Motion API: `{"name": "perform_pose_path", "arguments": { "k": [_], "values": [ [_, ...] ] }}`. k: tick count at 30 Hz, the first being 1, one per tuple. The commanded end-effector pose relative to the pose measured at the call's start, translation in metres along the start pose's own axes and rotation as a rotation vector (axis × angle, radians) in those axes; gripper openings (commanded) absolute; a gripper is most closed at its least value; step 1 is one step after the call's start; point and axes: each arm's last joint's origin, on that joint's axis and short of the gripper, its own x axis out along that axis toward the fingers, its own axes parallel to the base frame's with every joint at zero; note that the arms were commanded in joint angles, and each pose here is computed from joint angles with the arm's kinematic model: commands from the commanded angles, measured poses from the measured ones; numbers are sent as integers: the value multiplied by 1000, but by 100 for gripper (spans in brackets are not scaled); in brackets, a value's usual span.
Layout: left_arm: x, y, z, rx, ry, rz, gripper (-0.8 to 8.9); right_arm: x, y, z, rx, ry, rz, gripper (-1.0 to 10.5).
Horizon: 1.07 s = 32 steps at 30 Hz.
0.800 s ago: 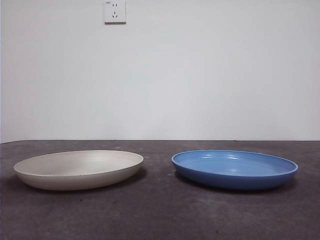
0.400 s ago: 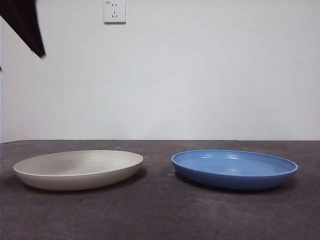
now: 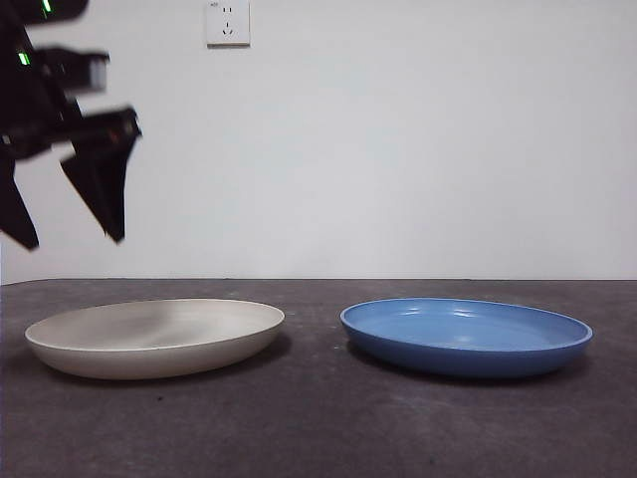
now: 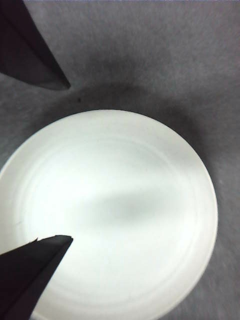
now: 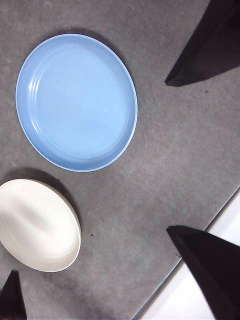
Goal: Pick up the white plate, put it on the blue plate, put it on desk
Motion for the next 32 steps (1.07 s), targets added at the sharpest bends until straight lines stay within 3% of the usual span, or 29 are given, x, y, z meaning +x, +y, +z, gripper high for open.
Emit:
{"name": "perform_pose_path", "arguments": {
  "k": [1, 11, 17, 27, 29, 32],
  "values": [
    [16, 6, 7, -20, 16, 16, 464, -3, 2, 4, -2, -16, 3, 447],
    [53, 38, 6, -110, 85, 62, 464, -3, 2, 4, -3, -16, 3, 446],
    [59, 42, 7, -128, 82, -1, 456, -3, 2, 5, -5, -22, 2, 446],
    [76, 43, 1, -152, 141, 1, 433, -3, 2, 5, -5, -23, -4, 446],
    [76, 43, 2, -154, 134, 1, 389, -3, 2, 5, -6, -23, -4, 446],
    [76, 43, 2, -157, 133, 1, 214, -3, 2, 5, -6, -23, -4, 446]
  ]
}}
